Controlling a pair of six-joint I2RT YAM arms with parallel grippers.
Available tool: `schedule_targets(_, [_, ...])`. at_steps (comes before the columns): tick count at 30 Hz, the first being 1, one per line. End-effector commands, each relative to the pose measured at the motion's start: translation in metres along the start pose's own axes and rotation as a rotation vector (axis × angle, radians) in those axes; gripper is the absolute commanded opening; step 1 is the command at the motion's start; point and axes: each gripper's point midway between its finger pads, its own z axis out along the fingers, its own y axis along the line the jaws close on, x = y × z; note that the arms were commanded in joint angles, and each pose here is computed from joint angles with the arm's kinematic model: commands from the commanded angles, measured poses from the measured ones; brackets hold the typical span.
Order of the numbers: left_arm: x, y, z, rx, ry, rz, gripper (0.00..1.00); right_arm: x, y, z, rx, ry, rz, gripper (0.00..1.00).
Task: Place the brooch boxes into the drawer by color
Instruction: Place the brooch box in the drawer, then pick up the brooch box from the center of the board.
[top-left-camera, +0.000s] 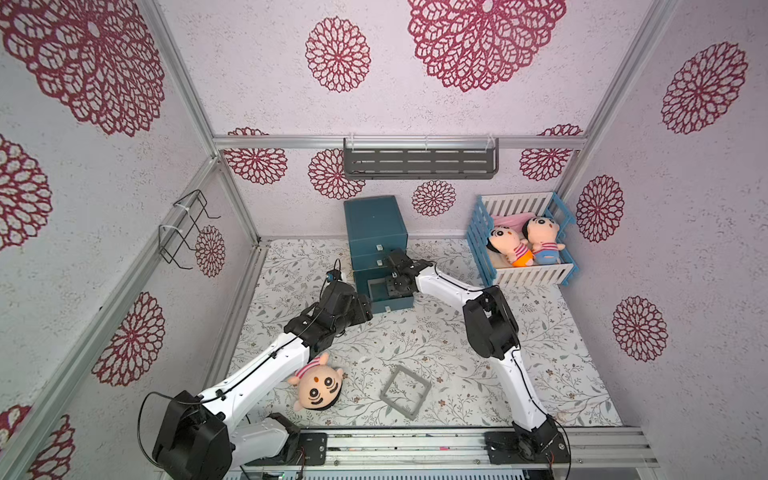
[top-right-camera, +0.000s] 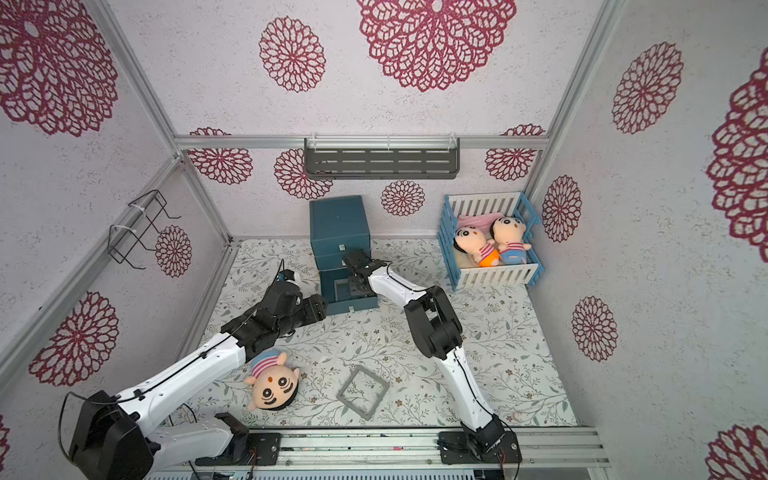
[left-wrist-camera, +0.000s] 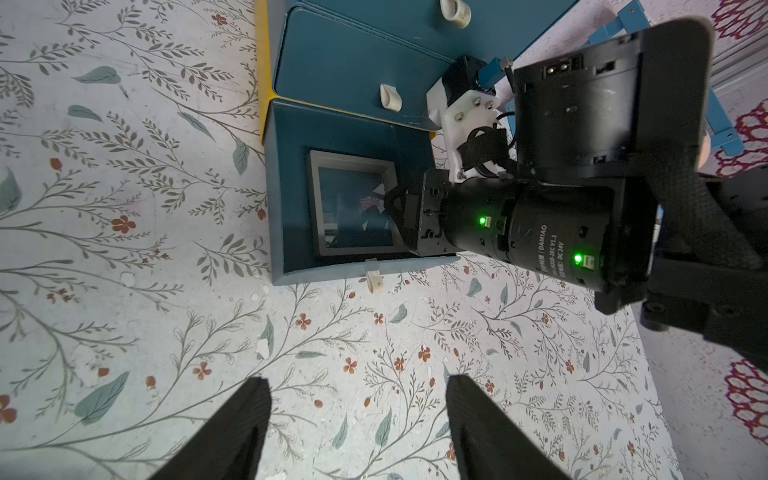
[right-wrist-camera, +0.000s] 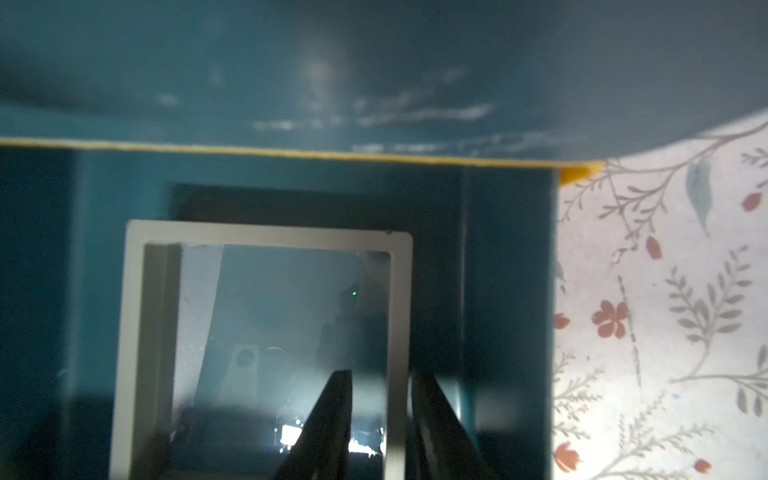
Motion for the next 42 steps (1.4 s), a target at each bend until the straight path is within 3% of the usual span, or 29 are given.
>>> schedule_targets(1, [-0.010,-0.006,-0.006,0.025,-0.020,-0.010,0.74,-0.042,0.009,-0.047,-0.073,-0.159,-0.017,0.32])
schedule_targets(9, [0.002,-0.001,-0.010,0.020,-0.014,-0.013,0.74,-0.051,0.010,-0.124,-0.189,-0.373,-0.069,0.36])
schedule_targets(13, [0.014,-0.001,-0.012,0.012,-0.009,-0.012,0.74,-0.030,0.009,-0.159,-0.265,-0.433,-0.103,0.36])
schedule_targets(18, [0.034,-0.001,-0.015,-0.006,-0.022,-0.025,0.74,0.022,0.004,-0.188,-0.327,-0.473,-0.140,0.38])
schedule_targets(25, [0.068,-0.007,-0.019,-0.008,-0.014,-0.018,0.74,0.108,0.018,-0.211,-0.421,-0.481,-0.235,0.39])
schedule_targets(31, [0.100,-0.022,-0.037,0.088,0.028,0.002,0.74,0.171,0.027,-0.216,-0.427,-0.422,-0.271,0.43])
schedule_targets(36, [0.128,-0.030,-0.061,0.231,0.076,-0.036,0.73,0.199,0.024,-0.226,-0.465,-0.455,-0.307,0.44])
schedule_targets(42, [0.158,-0.029,-0.075,0.262,0.111,-0.022,0.72,0.218,0.021,-0.225,-0.492,-0.423,-0.311,0.44])
